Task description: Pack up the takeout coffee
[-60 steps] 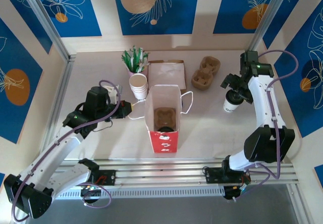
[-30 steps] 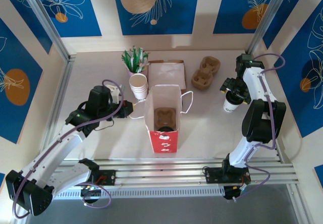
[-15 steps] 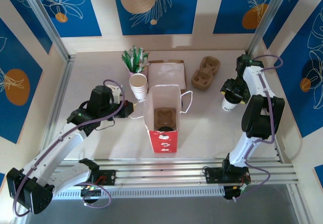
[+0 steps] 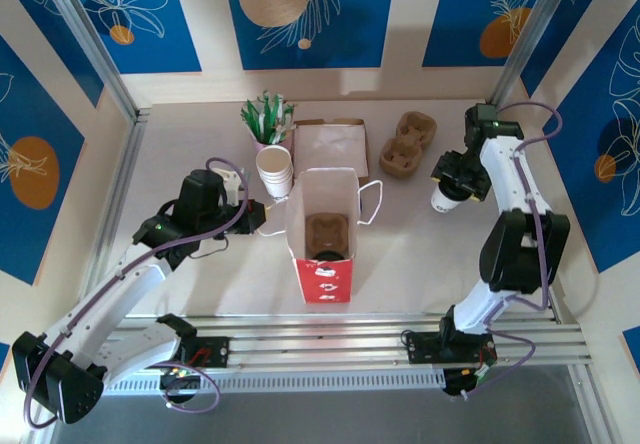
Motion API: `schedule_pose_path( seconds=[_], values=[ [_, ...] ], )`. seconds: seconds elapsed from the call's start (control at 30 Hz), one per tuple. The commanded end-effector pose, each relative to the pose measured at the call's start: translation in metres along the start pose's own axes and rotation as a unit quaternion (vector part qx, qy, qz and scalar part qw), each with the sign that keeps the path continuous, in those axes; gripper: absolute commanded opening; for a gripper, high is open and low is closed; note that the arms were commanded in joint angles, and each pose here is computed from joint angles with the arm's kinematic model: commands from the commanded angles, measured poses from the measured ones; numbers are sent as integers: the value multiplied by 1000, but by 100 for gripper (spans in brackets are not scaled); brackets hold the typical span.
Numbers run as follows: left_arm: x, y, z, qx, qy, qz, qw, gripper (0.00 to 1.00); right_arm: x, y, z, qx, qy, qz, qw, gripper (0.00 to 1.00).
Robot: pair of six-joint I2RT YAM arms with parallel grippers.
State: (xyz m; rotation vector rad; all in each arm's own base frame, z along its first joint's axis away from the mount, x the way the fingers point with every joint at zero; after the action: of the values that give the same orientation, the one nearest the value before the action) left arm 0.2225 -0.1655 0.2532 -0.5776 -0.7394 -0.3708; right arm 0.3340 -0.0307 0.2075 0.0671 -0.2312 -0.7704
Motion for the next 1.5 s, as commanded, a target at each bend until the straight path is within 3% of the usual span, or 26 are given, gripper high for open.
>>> schedule_pose_path(
  seconds=[0.0, 0.43, 0.63, 0.97, 1.17, 1.47],
  values=[
    [6, -5, 4, 4, -2, -20, 1000, 0, -19, 6, 31, 41, -20, 26, 999, 78],
    [7, -12, 1, 7, 4, -23, 1000, 0, -82, 19, 145, 152, -95, 130, 975, 75],
    [7, -18, -2, 9, 7, -30, 999, 0, -109, 21, 205, 212, -140, 177, 951, 74],
    [7, -27, -10, 11, 16, -43, 999, 0, -152, 35, 281, 292, -155, 259, 908, 73],
    [6, -29, -12, 13, 17, -46, 999, 0, -190, 50, 294, 299, -144, 329, 884, 73],
    [8, -31, -11, 11, 14, -50, 999, 0, -229, 86, 248, 216, -95, 413, 880, 74]
  ],
)
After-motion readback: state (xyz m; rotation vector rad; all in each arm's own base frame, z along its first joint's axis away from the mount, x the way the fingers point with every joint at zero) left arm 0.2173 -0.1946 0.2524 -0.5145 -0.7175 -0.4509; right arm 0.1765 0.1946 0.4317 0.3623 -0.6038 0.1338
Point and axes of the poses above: each hand's point on the last joint's axis, 136 mm out from that joint toward the fingers, its own z axis back along the fingers, its own y axis along the line the jaws close on, x = y × z, the point moved 5 cm from there along z, back along the fingers, and after that the axes turned 15 degrees about -z, right-handed, at the moved point
